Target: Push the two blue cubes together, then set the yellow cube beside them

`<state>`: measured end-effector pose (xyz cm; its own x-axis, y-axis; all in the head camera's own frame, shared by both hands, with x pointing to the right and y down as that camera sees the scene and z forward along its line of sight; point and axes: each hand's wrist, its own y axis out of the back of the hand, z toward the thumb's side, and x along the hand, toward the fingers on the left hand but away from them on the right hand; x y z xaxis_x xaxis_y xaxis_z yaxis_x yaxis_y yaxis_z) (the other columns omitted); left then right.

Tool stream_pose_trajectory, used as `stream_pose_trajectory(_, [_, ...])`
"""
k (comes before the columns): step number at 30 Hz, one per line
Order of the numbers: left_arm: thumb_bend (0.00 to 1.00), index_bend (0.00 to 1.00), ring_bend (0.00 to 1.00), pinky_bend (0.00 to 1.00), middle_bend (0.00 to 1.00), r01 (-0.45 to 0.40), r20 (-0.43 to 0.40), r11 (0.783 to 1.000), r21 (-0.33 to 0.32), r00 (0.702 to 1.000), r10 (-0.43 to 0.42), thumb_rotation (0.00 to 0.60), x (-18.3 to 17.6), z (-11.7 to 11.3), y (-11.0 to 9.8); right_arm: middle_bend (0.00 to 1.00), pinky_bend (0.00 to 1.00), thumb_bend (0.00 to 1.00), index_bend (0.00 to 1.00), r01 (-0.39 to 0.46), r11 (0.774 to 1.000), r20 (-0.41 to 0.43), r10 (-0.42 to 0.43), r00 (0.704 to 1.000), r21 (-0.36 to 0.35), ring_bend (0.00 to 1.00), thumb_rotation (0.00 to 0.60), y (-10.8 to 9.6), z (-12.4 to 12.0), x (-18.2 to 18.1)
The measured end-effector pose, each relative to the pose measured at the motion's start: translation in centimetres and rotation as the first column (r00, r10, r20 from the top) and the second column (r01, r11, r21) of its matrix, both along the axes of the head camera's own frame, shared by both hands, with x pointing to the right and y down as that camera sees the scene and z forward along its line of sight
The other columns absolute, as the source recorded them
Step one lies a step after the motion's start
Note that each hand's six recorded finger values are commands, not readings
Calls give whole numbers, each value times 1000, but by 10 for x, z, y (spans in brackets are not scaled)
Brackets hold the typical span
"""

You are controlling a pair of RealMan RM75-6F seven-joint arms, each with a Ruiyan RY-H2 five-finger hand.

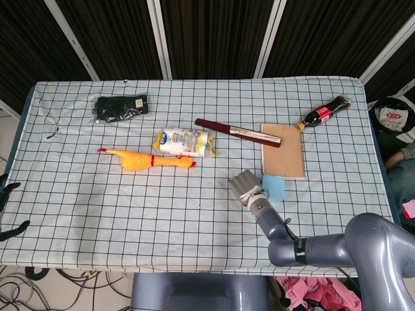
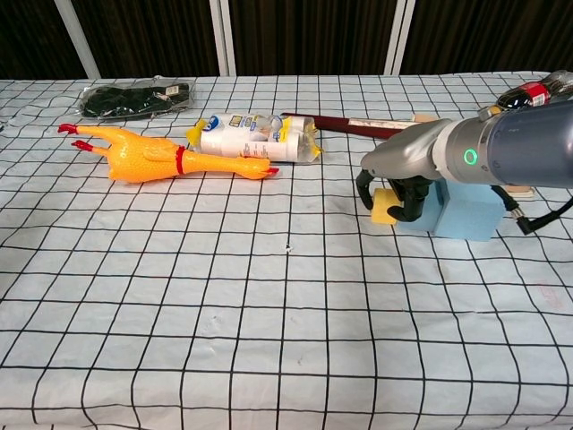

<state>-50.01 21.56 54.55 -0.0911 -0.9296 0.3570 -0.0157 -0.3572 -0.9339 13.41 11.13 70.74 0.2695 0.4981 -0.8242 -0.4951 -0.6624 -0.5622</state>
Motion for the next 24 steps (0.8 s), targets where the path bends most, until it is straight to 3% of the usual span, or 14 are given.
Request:
stream_pose_trajectory(13, [48,221,0,0,70,1,0,1000,0,1000,-1,600,0,0,0,1000,1000,511,325,-9,1000,0,9,1000,-2,1000,600,-1,-1,2])
stream_pose_trajectory(24, [48,221,0,0,70,-1,4,1000,1,1000,1,600,0,0,0,1000,1000,490,313,-26,1000,66,25,997,8,1000,600,-3,-16,-11])
